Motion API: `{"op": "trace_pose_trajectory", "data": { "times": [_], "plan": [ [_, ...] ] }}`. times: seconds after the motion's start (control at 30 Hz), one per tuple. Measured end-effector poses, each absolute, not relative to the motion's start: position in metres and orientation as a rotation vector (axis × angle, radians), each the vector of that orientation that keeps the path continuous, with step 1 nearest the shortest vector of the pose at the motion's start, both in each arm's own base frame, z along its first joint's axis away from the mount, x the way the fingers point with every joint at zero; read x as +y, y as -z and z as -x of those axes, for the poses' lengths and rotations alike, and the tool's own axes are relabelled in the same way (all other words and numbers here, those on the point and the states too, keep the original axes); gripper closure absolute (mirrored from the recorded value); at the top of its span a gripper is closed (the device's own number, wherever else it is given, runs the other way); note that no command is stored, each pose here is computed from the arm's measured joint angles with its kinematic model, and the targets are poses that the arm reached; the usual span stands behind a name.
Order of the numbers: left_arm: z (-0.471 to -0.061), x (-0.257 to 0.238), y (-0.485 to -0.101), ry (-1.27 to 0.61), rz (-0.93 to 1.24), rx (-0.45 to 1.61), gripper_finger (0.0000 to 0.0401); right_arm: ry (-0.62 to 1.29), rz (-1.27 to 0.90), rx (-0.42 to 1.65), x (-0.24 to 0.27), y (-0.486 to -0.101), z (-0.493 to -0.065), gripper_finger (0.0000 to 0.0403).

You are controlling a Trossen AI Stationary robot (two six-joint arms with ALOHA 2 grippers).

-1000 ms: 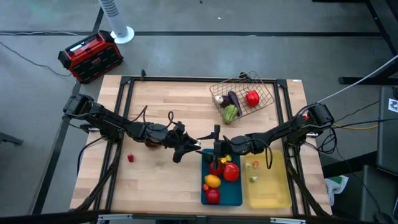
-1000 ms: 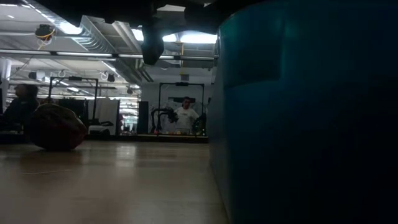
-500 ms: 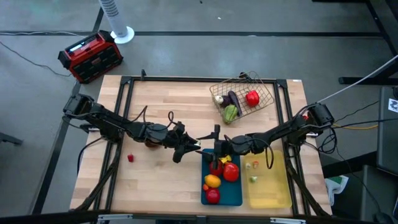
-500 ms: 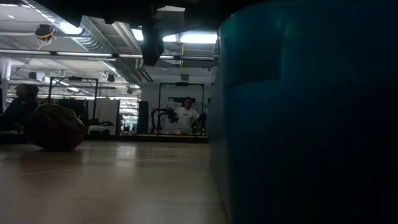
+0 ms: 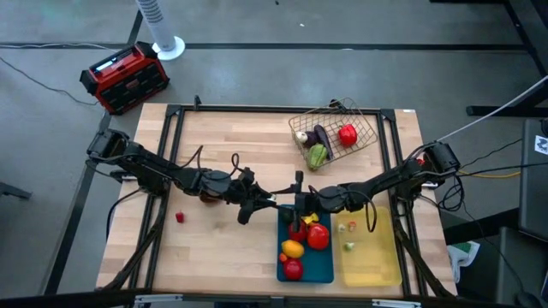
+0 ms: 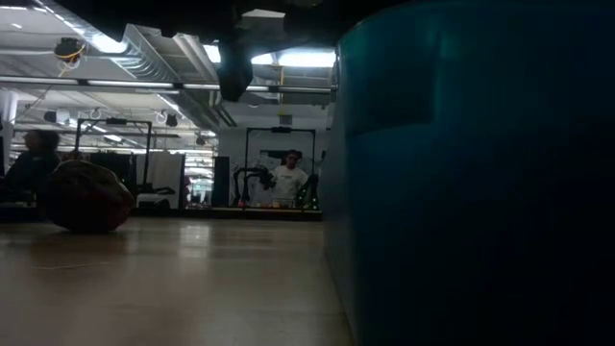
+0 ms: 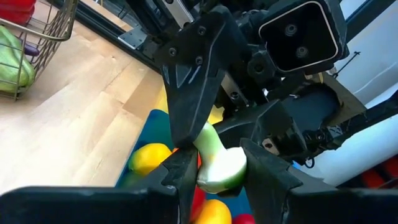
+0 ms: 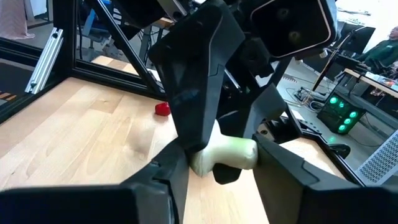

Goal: Sort produce into baskets
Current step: Put the green mushroom into the yellow bin

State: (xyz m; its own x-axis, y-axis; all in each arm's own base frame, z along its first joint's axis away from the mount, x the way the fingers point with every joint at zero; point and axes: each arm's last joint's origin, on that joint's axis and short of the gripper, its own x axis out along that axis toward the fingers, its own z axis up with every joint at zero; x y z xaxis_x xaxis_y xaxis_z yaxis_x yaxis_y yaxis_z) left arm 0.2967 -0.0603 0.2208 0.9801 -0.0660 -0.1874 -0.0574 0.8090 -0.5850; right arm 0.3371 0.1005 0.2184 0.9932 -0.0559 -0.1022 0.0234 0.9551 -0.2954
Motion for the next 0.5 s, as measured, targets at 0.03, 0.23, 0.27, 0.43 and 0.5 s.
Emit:
{"op": "trace_pose_trajectory", "data": {
  "times": [0.03,0.23,0.27,0.43,0.5],
  "plan": [
    [-0.2967,-0.0603,-0.2208,0.005,0.624,0.203,0.0287,0.040,0.298,0.110,0.1005,-0.2184,-0.3371,0.0254],
    [-0.2967,-0.0602,-0.2206,0.005,0.621,0.204,0.0287,0.040,0.298,0.112,0.1005,-0.2182,-0.3370,0.0248],
    [-0.2967,-0.0602,-0.2207,0.004,0.622,0.203,0.0287,0.040,0.298,0.111,0.1005,-0.2183,-0.3370,0.0248],
    [-0.2964,-0.0599,-0.2192,-0.006,0.634,0.218,0.0287,0.039,0.300,0.117,0.1004,-0.2177,-0.3370,0.0248],
    [-0.2965,-0.0595,-0.2189,-0.010,0.638,0.222,0.0287,0.039,0.299,0.117,0.1004,-0.2177,-0.3370,0.0248]
  ]
}}
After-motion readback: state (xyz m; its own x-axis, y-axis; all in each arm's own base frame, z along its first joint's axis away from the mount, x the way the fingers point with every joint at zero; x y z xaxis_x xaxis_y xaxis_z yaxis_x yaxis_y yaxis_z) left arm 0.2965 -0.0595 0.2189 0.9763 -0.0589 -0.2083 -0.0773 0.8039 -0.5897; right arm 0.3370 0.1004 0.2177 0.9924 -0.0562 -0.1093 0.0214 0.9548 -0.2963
